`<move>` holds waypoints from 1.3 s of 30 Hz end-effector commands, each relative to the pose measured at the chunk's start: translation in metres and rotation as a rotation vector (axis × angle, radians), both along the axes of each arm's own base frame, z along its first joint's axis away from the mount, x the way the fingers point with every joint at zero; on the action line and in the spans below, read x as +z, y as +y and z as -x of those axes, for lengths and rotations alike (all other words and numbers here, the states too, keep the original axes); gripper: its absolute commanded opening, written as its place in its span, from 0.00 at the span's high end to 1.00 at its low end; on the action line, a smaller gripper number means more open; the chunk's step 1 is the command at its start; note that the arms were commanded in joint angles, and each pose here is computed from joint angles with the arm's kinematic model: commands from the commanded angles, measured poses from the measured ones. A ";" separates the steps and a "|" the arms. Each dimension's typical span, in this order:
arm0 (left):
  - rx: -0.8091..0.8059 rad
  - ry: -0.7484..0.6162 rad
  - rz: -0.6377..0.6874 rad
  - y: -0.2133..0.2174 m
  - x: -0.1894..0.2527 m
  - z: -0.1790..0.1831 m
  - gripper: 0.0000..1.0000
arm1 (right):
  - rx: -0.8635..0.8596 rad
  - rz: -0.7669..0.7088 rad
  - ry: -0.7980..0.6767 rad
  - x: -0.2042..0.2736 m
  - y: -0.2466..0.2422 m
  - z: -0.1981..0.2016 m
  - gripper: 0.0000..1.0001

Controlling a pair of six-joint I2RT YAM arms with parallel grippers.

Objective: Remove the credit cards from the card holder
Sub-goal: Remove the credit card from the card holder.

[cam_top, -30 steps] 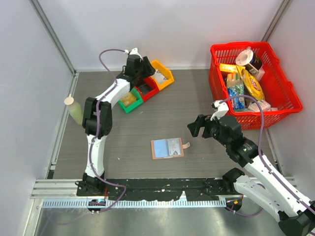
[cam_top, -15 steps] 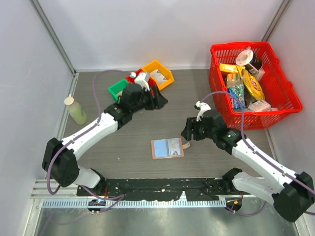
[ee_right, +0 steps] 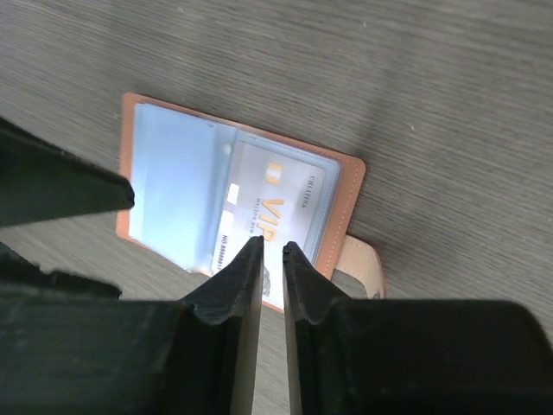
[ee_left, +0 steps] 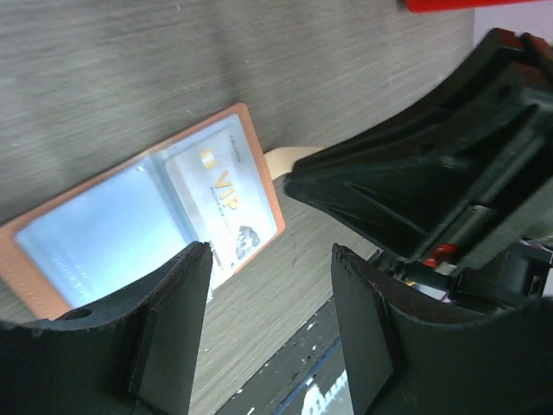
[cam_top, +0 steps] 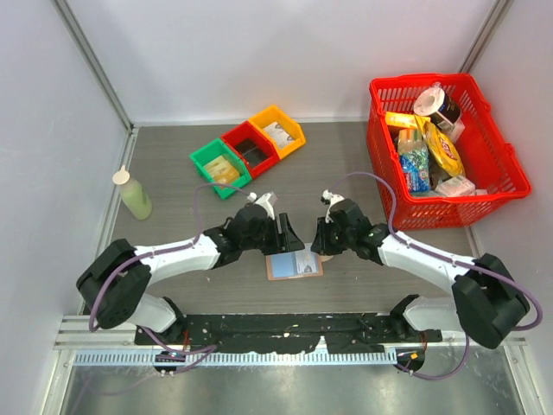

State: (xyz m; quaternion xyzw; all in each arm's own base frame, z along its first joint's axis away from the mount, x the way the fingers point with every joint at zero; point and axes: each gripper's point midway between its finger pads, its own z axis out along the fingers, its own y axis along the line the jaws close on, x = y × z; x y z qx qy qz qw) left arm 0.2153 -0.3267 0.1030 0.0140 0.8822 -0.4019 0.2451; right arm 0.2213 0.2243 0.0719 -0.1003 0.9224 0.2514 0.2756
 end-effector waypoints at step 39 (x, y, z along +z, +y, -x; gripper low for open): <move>0.150 0.150 0.143 -0.016 -0.062 0.004 0.66 | -0.052 0.006 0.144 -0.067 -0.006 0.022 0.87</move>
